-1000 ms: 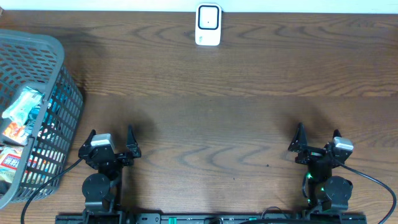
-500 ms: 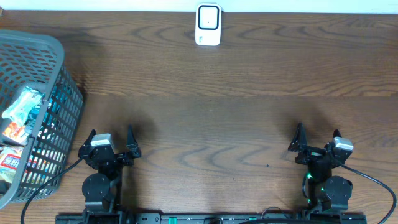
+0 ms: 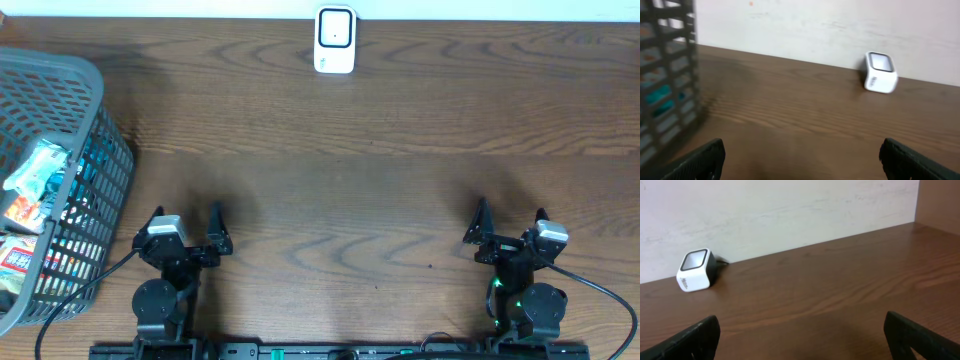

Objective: Scan the item barcode

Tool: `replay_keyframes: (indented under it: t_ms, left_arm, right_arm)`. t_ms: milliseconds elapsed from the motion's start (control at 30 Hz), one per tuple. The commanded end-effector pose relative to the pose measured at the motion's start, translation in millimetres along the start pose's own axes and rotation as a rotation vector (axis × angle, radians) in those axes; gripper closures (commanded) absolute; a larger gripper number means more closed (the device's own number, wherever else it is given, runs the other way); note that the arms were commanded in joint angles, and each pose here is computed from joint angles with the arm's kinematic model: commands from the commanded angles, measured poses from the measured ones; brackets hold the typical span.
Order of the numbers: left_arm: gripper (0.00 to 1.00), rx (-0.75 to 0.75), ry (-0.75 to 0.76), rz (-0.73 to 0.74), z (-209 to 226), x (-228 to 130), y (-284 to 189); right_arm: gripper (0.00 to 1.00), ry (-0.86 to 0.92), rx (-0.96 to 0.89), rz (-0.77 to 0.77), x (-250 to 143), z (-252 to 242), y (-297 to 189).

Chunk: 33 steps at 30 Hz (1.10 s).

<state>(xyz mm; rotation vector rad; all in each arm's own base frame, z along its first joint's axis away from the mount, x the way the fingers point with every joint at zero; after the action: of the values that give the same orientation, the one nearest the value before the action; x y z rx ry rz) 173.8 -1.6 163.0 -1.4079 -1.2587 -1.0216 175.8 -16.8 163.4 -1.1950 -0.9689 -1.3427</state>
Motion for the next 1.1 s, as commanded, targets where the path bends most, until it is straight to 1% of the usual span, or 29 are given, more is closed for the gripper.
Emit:
replay_keyframes:
  t_ms: [0,200,333,567,800,867,933,1000,1067]
  left_arm:
    - [0.02,-0.079,-0.078,-0.046,-11,21,-7]
    - [0.02,-0.137,-0.083,-0.134,-24,68,-22]
    - [0.02,-0.168,-0.079,-0.138,-33,96,-28]
    - [0.02,-0.154,-0.107,-0.018,-42,134,-16]
    - [0.02,-0.254,-0.115,0.095,-63,175,3]
    - [0.02,-0.363,-0.118,0.134,-74,179,6]
    - [0.02,-0.491,-0.134,0.220,-86,169,5]
    - [0.02,-0.489,-0.162,0.316,-85,153,7]
    - [0.02,-0.487,-0.175,0.354,-84,146,12]
  right_arm:
    - [0.01,0.010,0.006,0.002,-1,1,0]
    - [0.01,0.010,0.006,0.002,-1,1,0]
    - [0.01,0.010,0.006,0.002,-1,1,0]
    - [0.01,0.010,0.006,0.002,-1,1,0]
    - [0.01,0.010,0.006,0.002,-1,1,0]
    - [0.01,0.010,0.006,0.002,-1,1,0]
    - [0.01,0.010,0.006,0.002,-1,1,0]
    - [0.01,0.010,0.006,0.002,-1,1,0]
    - [0.01,0.010,0.006,0.002,-1,1,0]
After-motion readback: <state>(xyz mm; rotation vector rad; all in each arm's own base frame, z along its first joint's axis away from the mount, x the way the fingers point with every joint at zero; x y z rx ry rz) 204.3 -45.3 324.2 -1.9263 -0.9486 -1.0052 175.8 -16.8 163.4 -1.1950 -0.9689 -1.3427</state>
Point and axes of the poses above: each gripper's point midway between its finger pads, its own y axis out along the fingers, its own z axis along the line the jaws close on, x = y × z, the point moved 7 cm from there along -y, back along the fingers, and after that the axes turned 1 degree about -y, right-handed, at the moved point
